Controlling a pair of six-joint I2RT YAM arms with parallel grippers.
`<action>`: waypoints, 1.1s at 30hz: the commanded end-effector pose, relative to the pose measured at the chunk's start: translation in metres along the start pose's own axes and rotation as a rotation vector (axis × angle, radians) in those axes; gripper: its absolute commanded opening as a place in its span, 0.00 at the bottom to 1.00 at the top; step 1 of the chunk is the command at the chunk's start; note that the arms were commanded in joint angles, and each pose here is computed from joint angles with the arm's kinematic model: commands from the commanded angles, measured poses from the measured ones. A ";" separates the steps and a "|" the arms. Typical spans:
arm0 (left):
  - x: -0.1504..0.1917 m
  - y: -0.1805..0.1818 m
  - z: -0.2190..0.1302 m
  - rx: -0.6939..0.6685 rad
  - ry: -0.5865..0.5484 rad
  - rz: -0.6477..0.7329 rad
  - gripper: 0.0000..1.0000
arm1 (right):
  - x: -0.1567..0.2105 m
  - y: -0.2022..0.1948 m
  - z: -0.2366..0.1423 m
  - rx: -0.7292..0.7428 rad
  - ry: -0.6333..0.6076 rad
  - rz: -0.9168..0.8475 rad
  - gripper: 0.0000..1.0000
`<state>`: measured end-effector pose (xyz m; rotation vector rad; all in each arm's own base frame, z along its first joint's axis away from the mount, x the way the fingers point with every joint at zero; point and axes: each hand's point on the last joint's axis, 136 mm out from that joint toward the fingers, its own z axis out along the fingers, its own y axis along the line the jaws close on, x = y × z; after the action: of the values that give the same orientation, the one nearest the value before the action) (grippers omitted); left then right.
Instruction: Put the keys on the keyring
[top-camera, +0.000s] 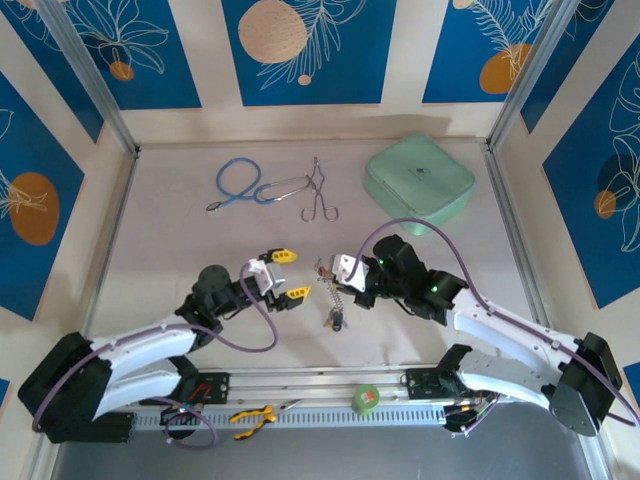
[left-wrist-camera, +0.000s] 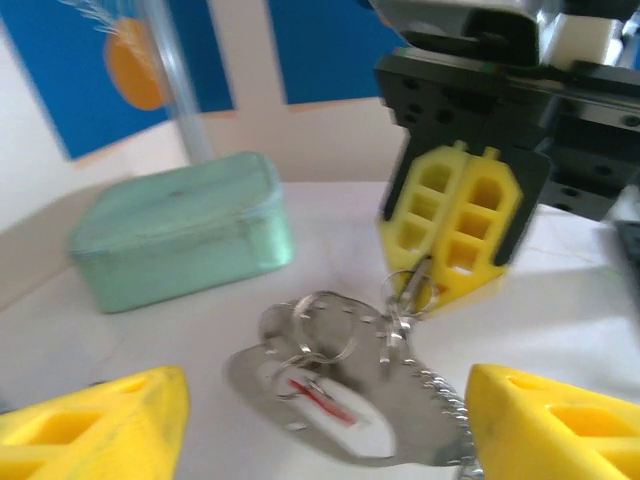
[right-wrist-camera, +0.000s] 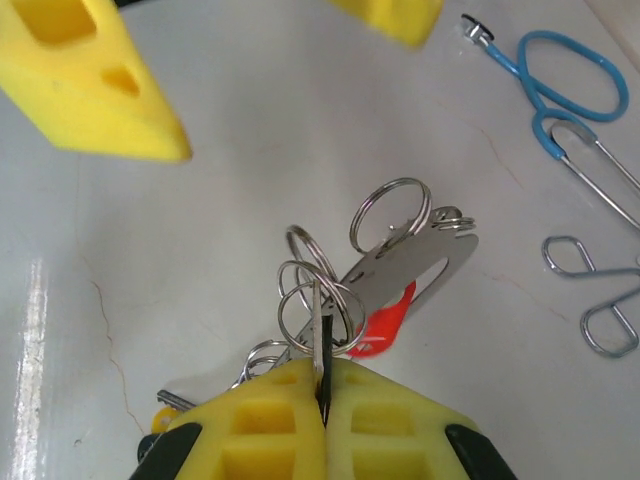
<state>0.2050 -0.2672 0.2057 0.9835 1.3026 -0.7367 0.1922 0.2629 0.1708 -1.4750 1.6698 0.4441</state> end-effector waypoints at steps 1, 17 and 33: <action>-0.016 0.051 -0.021 -0.322 -0.045 0.007 0.79 | -0.029 -0.008 0.003 -0.003 -0.042 -0.042 0.00; -0.030 0.151 -0.159 -1.181 0.047 -0.154 0.94 | -0.039 -0.011 0.109 -0.140 0.066 0.148 0.00; 0.043 0.175 -0.124 -1.090 0.330 -0.256 1.00 | 0.157 -0.008 0.017 -0.129 0.904 -0.150 0.08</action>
<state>0.3068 -0.0748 0.1836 0.0565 1.8173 0.0921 0.2246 0.2133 0.0499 -1.9384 2.1376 -0.1052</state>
